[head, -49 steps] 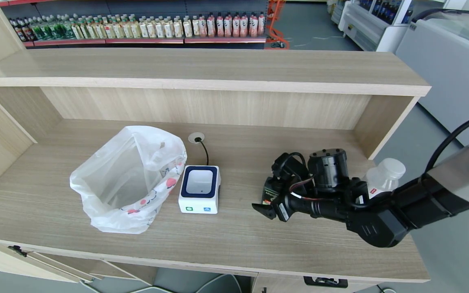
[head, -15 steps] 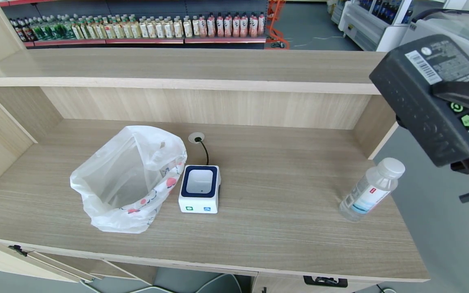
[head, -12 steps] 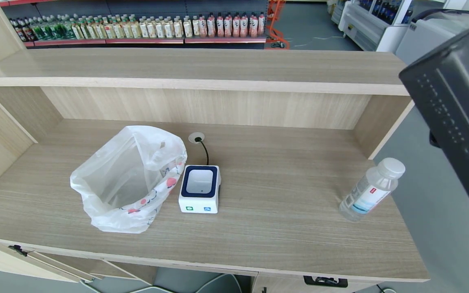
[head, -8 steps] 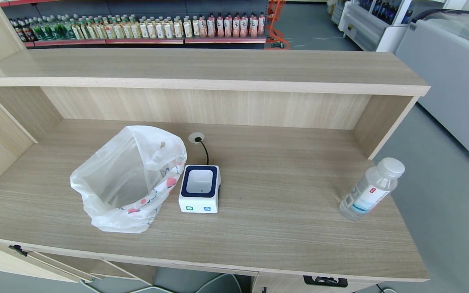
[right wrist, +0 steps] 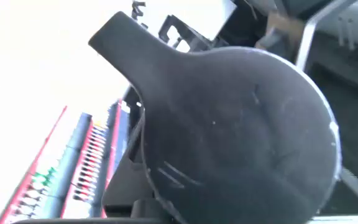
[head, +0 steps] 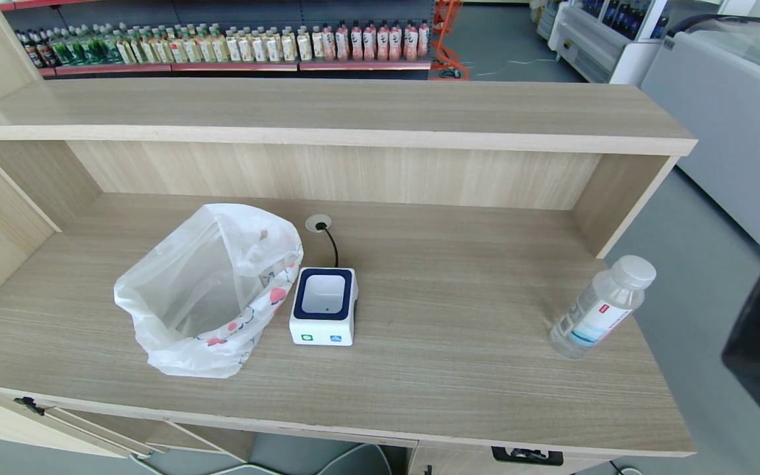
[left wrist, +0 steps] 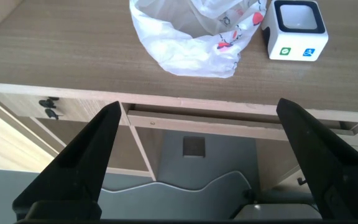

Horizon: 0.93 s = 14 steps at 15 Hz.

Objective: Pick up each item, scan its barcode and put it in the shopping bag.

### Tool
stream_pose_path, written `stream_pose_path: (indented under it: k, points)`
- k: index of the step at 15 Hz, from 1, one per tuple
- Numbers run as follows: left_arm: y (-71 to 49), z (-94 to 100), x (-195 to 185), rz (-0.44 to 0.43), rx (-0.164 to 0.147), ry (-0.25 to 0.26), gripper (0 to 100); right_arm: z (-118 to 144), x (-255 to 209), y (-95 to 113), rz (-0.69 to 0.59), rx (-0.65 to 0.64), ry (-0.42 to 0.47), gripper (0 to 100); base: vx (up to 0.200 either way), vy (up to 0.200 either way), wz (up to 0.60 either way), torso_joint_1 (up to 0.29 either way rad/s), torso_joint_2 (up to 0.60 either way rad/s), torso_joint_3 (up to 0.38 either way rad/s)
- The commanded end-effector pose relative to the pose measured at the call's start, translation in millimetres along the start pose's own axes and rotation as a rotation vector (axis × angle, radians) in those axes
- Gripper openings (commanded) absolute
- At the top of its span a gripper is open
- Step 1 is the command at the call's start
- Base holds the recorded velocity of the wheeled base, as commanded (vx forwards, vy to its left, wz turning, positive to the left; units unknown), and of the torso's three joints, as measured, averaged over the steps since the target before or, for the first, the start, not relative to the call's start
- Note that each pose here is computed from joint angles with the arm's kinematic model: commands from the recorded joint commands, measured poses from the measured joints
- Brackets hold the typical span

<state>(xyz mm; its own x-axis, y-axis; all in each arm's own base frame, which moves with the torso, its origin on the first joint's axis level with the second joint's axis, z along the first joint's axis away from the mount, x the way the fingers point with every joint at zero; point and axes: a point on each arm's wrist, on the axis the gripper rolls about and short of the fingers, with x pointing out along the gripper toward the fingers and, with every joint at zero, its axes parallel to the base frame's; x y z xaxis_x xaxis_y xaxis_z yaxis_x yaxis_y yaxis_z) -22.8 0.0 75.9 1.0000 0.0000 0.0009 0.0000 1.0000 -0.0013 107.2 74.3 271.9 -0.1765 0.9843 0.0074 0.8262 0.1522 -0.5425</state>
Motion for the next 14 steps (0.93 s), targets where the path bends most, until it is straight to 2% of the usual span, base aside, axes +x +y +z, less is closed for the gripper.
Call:
stream_pose_path:
  k: [1, 8, 14]
  points:
    - [0.0, 0.2, 0.0, 0.000, 0.000, -0.001, 100, 4.7, -1.8, -5.3, 0.011, 0.014, -0.030, 0, 0.000, 0.000, 0.00, 0.000, 0.00, 0.000]
    - [0.0, 0.2, 0.0, 0.000, 0.000, -0.001, 100, 2.0, -2.8, -12.5, 0.011, -0.011, -0.032, 0, 0.000, 0.000, 0.00, 0.000, 0.00, 0.000]
    - [0.0, 0.2, 0.0, 0.000, 0.000, -0.001, 100, 2.2, -2.4, -10.5, 0.011, -0.003, -0.034, 0, 0.000, 0.000, 0.00, 0.000, 0.00, 0.000]
